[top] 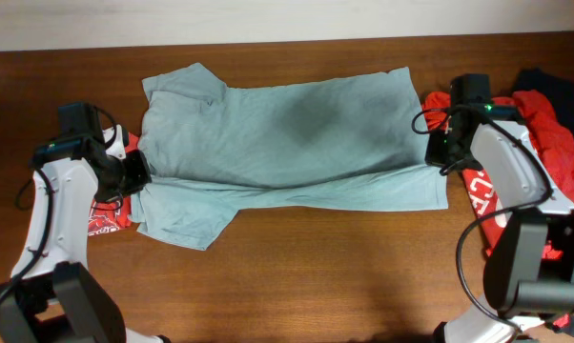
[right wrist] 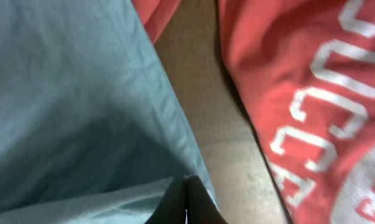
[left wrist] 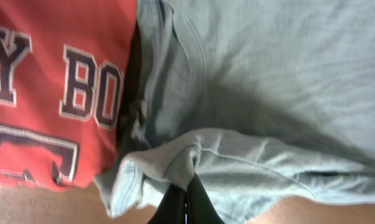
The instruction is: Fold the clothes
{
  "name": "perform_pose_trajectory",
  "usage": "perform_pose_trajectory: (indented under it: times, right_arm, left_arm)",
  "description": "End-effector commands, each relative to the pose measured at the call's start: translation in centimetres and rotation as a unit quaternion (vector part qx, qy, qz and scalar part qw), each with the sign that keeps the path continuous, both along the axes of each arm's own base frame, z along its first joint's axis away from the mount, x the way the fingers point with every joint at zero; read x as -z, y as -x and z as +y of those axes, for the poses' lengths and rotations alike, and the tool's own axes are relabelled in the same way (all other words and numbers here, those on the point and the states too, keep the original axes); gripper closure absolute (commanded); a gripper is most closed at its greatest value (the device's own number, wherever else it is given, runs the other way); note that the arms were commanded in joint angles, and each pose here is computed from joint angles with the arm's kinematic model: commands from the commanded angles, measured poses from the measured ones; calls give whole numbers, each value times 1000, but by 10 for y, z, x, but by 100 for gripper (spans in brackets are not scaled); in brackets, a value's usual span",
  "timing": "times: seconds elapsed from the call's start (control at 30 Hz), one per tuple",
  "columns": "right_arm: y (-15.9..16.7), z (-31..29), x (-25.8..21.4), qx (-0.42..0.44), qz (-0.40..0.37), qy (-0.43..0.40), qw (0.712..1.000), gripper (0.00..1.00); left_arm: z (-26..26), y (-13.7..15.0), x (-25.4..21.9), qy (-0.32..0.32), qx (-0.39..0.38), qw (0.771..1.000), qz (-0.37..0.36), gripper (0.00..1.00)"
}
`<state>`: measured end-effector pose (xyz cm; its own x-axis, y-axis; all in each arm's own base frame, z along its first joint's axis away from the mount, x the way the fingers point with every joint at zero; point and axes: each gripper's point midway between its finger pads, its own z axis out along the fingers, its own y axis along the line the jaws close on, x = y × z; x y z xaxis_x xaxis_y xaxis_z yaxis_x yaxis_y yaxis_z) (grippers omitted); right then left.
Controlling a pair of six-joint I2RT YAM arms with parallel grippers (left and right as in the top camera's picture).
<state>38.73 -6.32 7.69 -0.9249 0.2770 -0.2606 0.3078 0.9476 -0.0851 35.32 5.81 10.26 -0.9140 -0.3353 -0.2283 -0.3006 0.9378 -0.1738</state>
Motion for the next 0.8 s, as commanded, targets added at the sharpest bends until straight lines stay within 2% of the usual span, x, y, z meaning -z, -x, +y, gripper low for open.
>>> perform_pose_trajectory:
  times: [0.0,0.1,0.27,0.33,0.37,0.4,0.5,0.57,0.77]
  right_arm:
    - [-9,-2,8,4,-9,0,1000,95]
    - [-23,-3,6,4,-37,3,999,95]
    - [-32,-4,3,4,-56,5,998,89]
    - [-34,-4,2,4,-59,5,998,83]
    - [-34,-4,2,3,-60,5,998,72]
    - [-34,-4,2,4,-60,5,998,65]
    - [-31,-4,3,3,-54,4,999,65]
    - [-28,-4,5,3,-46,3,999,65]
    - [-9,15,23,-9,-13,-48,999,65]
  left_arm:
    - [9,-11,4,-17,-8,1000,-13,100]
    - [13,-27,1,-24,-8,999,-43,100]
    - [15,-35,-2,-28,-9,998,-61,99]
    - [15,-35,-2,-28,-9,998,-61,90]
    - [15,-35,-2,-28,-9,998,-62,74]
    - [14,-35,-2,-27,-8,998,-62,65]
    - [12,-34,-2,-22,-7,998,-59,63]
    - [11,-31,0,-20,-6,998,-52,58]
    - [4,-1,10,-6,-6,1000,13,58]
